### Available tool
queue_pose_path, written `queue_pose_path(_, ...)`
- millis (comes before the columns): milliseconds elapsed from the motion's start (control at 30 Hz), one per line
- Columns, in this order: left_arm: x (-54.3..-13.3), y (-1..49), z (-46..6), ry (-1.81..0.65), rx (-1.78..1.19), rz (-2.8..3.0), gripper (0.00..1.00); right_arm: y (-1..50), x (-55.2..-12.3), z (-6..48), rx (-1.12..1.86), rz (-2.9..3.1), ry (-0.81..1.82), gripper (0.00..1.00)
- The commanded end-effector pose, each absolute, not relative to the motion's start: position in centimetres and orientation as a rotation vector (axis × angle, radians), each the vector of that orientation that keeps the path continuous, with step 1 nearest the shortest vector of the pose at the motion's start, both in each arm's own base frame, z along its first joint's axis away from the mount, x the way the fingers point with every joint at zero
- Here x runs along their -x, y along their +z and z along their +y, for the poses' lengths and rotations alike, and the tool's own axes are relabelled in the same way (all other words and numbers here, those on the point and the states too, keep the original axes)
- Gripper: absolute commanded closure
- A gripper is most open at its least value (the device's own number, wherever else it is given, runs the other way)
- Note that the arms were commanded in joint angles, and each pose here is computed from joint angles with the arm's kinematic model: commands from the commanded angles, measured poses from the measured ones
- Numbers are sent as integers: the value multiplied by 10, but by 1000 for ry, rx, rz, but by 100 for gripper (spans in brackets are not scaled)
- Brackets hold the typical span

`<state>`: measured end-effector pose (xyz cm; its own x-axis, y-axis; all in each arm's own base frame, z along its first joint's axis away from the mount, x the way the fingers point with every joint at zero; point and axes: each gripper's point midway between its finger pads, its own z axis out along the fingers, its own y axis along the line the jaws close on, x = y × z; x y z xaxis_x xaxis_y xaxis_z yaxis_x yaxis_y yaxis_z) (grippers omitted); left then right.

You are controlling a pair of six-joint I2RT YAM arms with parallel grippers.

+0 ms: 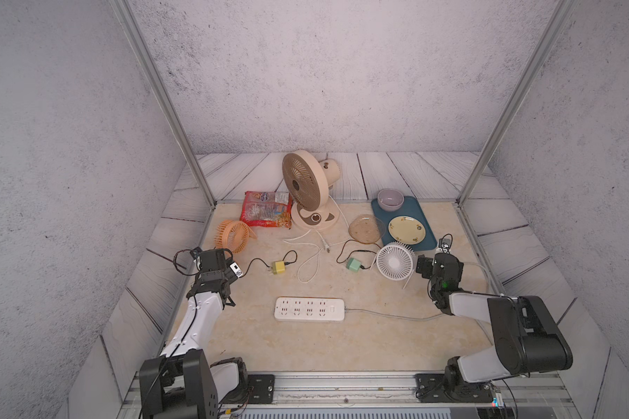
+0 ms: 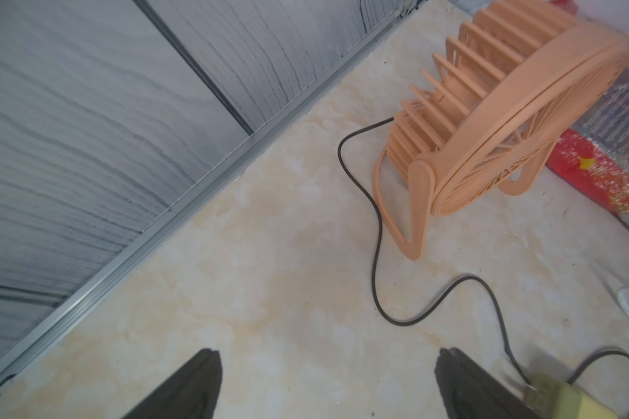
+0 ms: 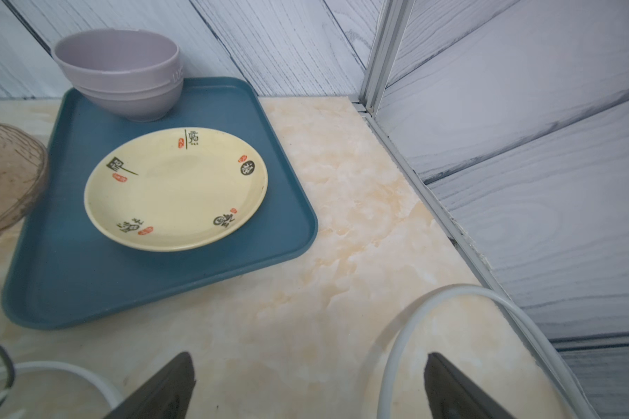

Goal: Unplug the desk fan from the power strip
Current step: Reset both arms

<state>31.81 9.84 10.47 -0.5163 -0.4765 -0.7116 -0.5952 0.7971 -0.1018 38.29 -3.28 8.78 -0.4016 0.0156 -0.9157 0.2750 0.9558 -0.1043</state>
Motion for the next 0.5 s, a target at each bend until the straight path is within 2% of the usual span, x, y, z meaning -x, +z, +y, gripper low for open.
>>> queue_pose_path(0, -343, 112, 100, 184, 670, 2119, 1, 100, -383, -32, -207, 1813, -202, 1)
queue_pose_path(267, -385, 114, 91, 136, 463, 1985, 1, 98, -384, -34, -209, 1826, -169, 1)
queue_pose_path(467, -394, 110, 39, 139, 166, 1896, 2, 98, -386, -35, -212, 1836, -155, 1)
